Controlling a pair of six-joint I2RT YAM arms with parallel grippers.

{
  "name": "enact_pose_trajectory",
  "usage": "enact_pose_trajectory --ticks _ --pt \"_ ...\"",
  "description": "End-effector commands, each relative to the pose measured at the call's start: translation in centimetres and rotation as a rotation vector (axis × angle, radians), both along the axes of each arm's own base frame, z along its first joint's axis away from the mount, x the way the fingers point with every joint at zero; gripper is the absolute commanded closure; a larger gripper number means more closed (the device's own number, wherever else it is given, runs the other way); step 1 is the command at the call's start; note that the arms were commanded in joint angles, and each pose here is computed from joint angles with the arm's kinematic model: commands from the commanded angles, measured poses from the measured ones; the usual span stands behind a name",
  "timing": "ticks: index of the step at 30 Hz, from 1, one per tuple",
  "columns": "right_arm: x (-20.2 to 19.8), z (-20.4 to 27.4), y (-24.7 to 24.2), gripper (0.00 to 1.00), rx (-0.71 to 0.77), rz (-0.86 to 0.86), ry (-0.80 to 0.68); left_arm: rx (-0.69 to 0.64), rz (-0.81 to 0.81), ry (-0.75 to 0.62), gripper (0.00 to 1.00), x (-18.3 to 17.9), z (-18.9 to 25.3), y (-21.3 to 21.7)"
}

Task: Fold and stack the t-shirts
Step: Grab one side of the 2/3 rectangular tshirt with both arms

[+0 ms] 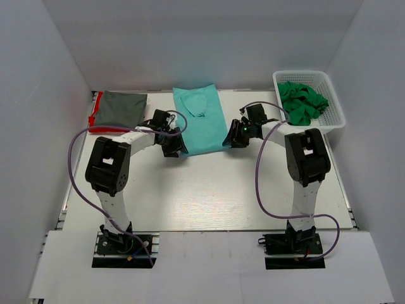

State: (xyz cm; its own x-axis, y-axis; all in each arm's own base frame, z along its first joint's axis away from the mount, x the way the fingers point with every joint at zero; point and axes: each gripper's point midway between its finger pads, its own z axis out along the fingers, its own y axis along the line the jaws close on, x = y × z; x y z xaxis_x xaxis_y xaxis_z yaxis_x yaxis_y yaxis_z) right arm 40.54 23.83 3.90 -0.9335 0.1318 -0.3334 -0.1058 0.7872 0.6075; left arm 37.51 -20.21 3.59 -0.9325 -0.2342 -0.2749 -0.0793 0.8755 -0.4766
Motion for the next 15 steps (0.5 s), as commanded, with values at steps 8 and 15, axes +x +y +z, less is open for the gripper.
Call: enact_pose_trajectory --ticks 8,15 --pt "-0.8 -1.3 -0.3 0.85 0.021 -0.019 0.054 0.012 -0.004 -0.018 0.63 0.5 -1.3 -0.3" --pt "-0.8 -0.8 -0.2 1.0 0.037 -0.016 0.039 0.017 0.0 -0.029 1.0 0.4 -1.3 -0.1"
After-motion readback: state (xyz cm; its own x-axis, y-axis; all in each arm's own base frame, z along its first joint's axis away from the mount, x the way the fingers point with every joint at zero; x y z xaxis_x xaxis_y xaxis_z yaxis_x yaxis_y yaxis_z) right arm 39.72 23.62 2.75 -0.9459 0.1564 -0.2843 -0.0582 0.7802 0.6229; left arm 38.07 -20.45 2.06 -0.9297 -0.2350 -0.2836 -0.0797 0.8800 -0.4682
